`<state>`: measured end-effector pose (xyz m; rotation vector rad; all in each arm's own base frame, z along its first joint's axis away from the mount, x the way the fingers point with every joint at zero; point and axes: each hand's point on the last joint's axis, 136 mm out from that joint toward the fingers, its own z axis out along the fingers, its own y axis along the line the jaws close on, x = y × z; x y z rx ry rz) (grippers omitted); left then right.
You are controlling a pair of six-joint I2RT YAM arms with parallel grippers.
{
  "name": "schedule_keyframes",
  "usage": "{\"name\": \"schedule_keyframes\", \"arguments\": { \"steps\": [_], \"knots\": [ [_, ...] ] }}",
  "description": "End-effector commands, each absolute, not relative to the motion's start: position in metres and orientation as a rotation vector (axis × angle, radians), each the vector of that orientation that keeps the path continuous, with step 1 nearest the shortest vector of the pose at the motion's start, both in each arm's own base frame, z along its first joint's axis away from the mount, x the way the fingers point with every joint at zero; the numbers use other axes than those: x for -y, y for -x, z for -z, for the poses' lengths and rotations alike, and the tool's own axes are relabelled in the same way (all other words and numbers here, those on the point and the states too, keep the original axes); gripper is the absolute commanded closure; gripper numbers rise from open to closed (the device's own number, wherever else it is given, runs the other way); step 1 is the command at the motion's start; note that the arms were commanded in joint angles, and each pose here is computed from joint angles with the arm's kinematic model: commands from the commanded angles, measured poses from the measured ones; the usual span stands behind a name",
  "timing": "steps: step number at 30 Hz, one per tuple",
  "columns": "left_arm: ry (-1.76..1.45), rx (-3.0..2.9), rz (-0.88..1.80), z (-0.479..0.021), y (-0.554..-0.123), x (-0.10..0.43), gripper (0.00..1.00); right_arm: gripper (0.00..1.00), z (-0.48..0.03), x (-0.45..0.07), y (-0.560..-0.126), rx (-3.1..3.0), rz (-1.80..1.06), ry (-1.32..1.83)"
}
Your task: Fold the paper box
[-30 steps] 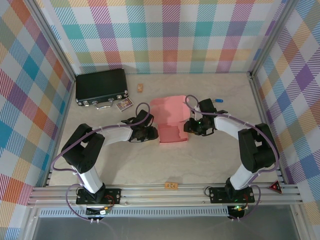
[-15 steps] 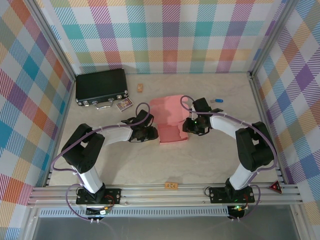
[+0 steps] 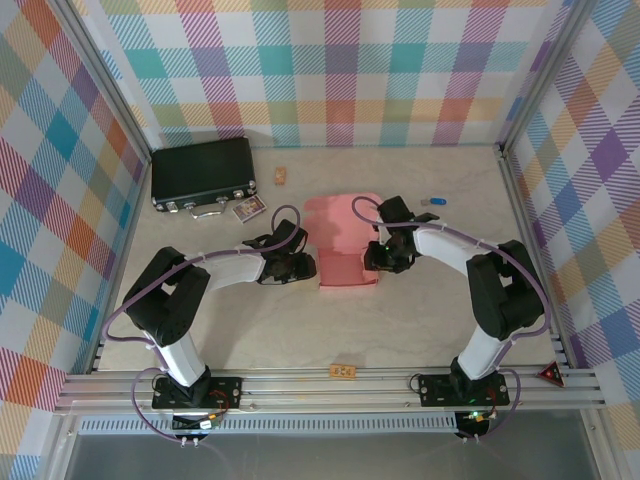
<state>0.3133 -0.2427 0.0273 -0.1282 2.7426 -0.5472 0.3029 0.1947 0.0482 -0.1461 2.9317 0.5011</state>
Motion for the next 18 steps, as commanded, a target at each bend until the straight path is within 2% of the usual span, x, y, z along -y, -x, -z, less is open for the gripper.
{"name": "schedule_keyframes", "arguments": {
  "steps": [1, 10, 18],
  "knots": [
    [0.109, -2.753, 0.568, -0.023, -0.312, 0.249, 0.61, 0.68, -0.05, -0.189, -0.296, -2.971, -0.421, 0.205],
    [0.122, -2.751, 0.569, -0.024, -0.311, 0.248, 0.61, 0.64, -0.047, -0.187, -0.287, -3.011, -0.342, 0.255],
    [0.122, -2.752, 0.566, -0.024, -0.311, 0.248, 0.62, 0.75, -0.039, -0.187, -0.286, -3.025, -0.319, 0.243]
  ]
}}
